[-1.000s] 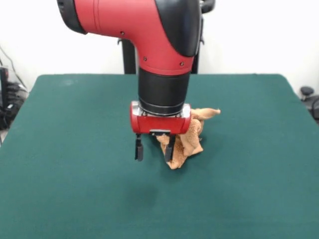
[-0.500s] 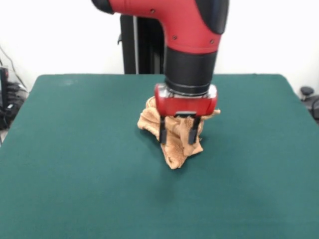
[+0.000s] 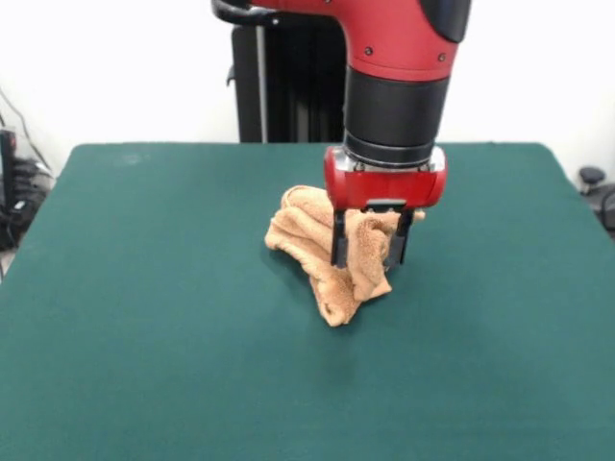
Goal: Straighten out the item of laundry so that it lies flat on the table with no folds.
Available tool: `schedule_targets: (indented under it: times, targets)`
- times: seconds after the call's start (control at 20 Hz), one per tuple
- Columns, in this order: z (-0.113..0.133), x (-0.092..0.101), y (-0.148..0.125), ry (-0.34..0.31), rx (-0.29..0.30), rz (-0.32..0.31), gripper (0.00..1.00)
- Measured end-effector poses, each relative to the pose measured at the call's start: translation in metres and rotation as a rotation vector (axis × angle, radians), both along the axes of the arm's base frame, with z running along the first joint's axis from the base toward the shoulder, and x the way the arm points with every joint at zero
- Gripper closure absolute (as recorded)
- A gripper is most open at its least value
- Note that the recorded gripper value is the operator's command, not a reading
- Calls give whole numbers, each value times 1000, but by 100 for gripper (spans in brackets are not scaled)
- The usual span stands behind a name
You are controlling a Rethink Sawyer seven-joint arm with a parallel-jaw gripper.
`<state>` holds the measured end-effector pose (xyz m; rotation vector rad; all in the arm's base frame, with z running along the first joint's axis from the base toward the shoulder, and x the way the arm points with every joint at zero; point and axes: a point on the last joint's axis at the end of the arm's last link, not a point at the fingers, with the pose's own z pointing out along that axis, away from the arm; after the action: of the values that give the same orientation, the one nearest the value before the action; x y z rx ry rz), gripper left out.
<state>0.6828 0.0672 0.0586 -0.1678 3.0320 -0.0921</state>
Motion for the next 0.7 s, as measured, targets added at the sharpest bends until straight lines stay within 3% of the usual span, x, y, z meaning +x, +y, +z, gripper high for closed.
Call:
schedule_targets:
  times: [0.5, 0.7]
  targets:
    - [-12, 9, -17, -61, 15, -32, 0]
    - [-41, 5, -18, -94, 17, -34, 0]
